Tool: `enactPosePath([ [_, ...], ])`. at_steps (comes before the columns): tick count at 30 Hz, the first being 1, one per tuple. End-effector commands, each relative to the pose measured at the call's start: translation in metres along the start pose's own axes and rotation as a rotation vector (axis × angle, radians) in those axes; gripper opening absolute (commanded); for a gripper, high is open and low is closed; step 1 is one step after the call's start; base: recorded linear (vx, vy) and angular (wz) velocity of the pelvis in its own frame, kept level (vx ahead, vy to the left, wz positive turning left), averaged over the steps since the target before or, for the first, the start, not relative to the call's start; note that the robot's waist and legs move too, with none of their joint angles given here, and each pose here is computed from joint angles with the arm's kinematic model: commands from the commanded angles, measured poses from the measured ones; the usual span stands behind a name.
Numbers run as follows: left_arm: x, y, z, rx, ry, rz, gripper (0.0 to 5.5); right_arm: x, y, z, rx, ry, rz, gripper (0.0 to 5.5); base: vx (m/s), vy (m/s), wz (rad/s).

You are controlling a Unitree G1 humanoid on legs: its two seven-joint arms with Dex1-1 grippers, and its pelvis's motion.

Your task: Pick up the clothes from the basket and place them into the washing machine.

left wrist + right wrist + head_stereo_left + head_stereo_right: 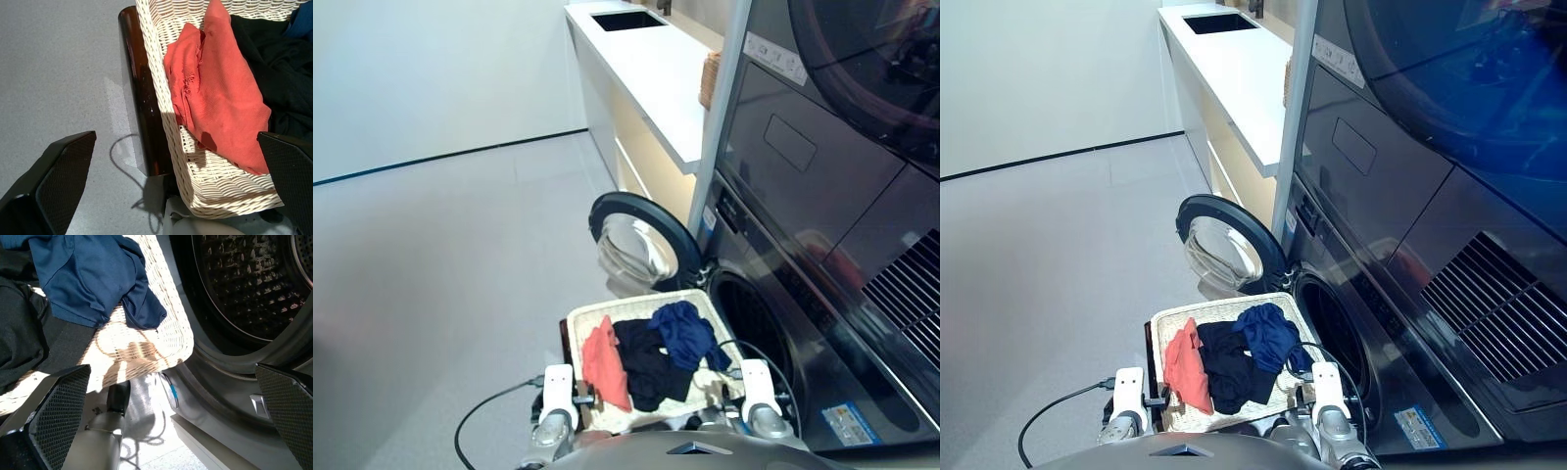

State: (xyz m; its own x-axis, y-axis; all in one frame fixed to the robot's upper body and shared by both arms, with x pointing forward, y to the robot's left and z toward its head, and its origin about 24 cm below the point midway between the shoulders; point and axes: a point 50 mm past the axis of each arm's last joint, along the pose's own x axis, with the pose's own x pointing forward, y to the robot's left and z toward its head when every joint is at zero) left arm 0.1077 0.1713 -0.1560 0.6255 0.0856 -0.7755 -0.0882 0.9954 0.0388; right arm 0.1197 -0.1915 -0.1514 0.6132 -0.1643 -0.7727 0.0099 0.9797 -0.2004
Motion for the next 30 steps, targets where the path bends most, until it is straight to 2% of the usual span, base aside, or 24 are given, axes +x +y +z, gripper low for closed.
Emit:
enactPosePath([
  [1, 0.012, -0.002, 0.036, 0.014, -0.125, -0.018, 5.50, 0.010, 0.005, 0.042, -0.019, -0.166, 0.015, 5.50, 0.000, 0.000, 0.000],
  [20, 0.016, -0.002, 0.047, 0.083, -0.154, -0.027, 5.50, 0.011, 0.005, 0.054, -0.050, -0.216, 0.038, 5.50, 0.000, 0.000, 0.000],
  [27, 0.022, 0.002, 0.072, 0.161, -0.227, -0.026, 5.50, 0.013, 0.005, 0.078, -0.088, -0.303, 0.061, 5.50, 0.000, 0.000, 0.000],
  [30, 0.025, 0.004, 0.097, 0.235, -0.303, -0.020, 5.50, 0.014, 0.005, 0.102, -0.110, -0.387, 0.076, 5.50, -0.036, 0.020, -0.015],
])
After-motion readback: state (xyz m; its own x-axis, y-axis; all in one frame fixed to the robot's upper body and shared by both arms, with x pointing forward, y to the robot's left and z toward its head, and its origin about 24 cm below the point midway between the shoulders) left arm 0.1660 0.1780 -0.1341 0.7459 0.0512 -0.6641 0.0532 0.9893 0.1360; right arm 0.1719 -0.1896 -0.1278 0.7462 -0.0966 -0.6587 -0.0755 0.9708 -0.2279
